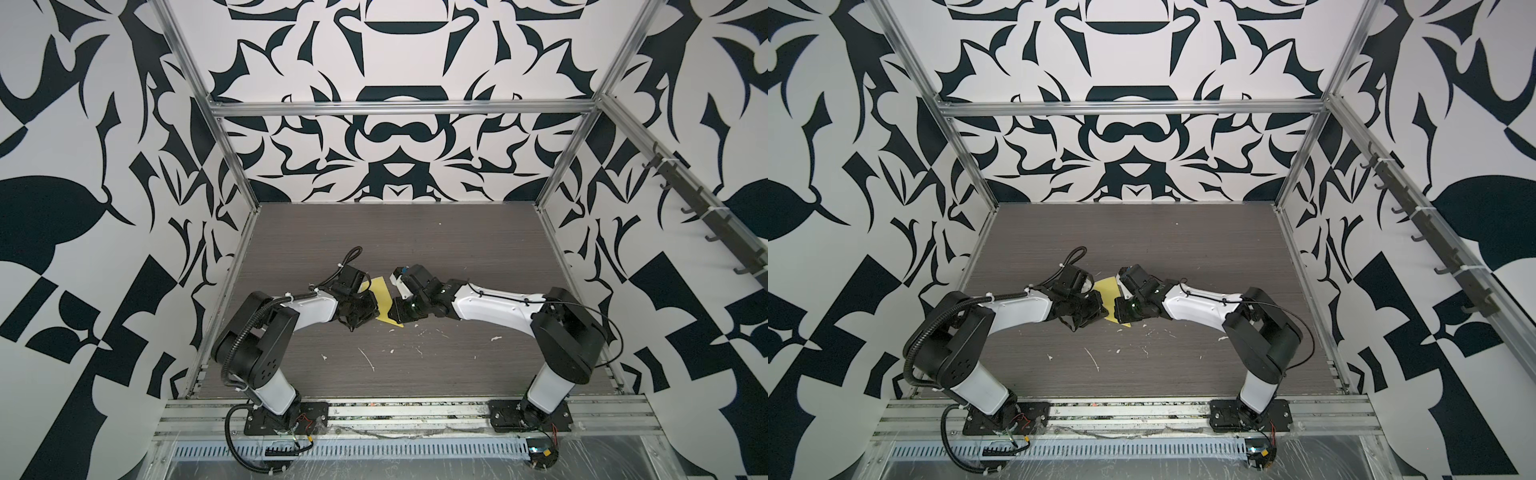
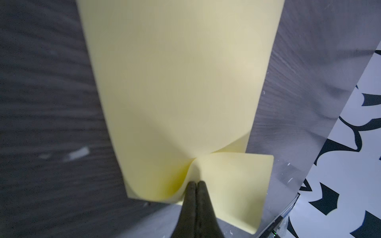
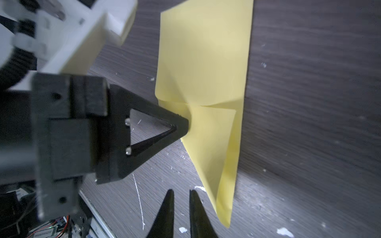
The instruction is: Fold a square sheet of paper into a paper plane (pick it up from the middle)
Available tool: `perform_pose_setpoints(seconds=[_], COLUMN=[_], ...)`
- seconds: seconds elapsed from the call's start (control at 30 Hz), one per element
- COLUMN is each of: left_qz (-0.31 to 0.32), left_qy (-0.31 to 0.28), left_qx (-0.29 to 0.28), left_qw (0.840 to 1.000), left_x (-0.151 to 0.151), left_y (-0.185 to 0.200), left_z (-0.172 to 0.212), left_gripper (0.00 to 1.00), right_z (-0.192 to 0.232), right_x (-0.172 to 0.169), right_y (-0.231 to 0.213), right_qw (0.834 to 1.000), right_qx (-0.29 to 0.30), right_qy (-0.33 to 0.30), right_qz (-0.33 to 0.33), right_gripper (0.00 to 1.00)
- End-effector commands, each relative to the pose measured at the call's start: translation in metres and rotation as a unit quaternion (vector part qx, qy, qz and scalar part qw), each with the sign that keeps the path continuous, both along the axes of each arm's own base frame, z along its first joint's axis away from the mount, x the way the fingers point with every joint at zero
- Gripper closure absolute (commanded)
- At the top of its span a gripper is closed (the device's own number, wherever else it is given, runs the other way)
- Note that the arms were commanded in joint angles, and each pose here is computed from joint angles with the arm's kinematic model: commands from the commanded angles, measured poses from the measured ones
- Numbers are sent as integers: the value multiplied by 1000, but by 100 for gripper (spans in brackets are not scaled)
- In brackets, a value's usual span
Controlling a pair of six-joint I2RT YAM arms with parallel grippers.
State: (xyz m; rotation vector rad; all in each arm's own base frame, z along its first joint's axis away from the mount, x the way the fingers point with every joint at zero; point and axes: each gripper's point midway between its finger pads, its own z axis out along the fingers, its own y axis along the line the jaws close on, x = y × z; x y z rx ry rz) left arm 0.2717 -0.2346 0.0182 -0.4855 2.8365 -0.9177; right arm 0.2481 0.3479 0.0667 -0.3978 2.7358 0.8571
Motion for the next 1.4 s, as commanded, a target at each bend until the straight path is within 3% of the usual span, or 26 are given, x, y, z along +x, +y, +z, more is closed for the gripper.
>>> perform_pose_setpoints(seconds=[0.0, 0.33, 1.37], left_qz=[17, 19, 20], left_qy=[42, 42, 43], left_qx=[66, 66, 76], left_qw=[997, 997, 996], left_x=[-16, -16, -18], left_y=[24, 24, 28], left_z=[-33, -34, -33], left_gripper=[100, 100, 100], right_z=[8, -11, -37], right_x=[2, 9, 9], right_y=[15, 22, -11], right_qw=[1000, 999, 994], right_qx=[18, -1, -66], right_qy=[23, 46, 78], right_qz=[-1, -10, -46], right_gripper=[86, 94, 95])
